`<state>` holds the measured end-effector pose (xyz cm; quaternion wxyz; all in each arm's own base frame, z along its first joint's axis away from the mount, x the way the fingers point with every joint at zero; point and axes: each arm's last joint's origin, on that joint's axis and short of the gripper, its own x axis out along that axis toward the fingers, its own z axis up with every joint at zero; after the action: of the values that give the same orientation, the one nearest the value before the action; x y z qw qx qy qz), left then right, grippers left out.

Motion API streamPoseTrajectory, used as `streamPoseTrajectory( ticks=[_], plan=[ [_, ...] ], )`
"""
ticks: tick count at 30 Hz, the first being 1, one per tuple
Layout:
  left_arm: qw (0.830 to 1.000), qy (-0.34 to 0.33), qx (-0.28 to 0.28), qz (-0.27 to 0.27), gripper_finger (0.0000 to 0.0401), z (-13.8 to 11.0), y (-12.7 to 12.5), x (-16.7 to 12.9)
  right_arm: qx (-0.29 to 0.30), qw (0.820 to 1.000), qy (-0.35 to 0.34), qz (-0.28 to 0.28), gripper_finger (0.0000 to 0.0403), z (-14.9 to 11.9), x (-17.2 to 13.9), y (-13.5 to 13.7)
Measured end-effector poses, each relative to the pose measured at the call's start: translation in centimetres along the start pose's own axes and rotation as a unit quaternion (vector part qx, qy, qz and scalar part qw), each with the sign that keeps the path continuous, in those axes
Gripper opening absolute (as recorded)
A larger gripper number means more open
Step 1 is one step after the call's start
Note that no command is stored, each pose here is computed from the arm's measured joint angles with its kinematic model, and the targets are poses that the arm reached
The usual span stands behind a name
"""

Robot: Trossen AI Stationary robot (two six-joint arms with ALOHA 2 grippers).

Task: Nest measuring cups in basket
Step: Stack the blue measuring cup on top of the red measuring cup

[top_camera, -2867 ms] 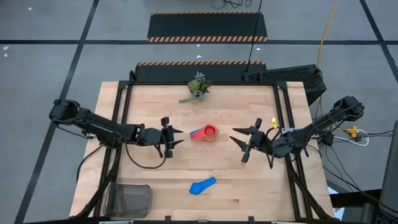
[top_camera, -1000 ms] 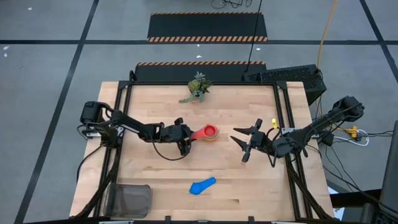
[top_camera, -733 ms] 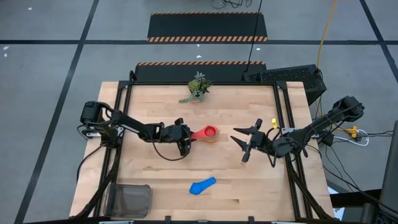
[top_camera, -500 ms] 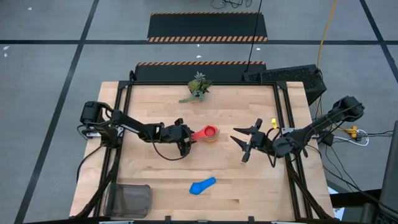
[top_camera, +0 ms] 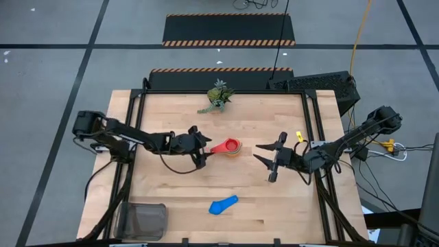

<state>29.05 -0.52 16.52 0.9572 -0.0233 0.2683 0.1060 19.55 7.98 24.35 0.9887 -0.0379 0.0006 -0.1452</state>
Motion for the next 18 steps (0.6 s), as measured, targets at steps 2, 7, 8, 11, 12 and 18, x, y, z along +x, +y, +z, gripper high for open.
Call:
streamPoseTrajectory(
  ticks=[2,7,8,11,12,18],
  plan=[
    [1.0,0.002,0.011,-0.004,0.0282,0.4,-0.3,-1.0,-0.004,1.0,0.0,0.011,0.0155,0.0,0.0,0.1],
    [0.999,-0.011,0.033,-0.022,0.0262,0.9,-2.0,-3.0,-0.006,0.999,0.017,0.029,0.0155,-0.5,-0.1,0.2],
    [0.999,-0.018,0.041,-0.025,0.0259,1.0,-2.4,-3.3,-0.004,0.999,0.021,0.038,0.0155,-0.5,-0.1,0.3],
    [0.997,-0.027,0.064,-0.033,0.0251,0.9,-4.0,-4.1,0.006,0.997,0.033,0.066,0.0155,-0.9,0.0,0.6],
    [0.996,-0.032,0.072,-0.035,0.0249,0.8,-4.6,-4.3,0.006,0.997,0.039,0.069,0.0155,-1.2,0.0,0.7],
    [0.994,-0.057,0.087,-0.018,0.0246,0.3,-7.2,-5.7,0.011,0.989,0.073,0.126,0.0155,-3.0,0.5,2.5]
  ],
)
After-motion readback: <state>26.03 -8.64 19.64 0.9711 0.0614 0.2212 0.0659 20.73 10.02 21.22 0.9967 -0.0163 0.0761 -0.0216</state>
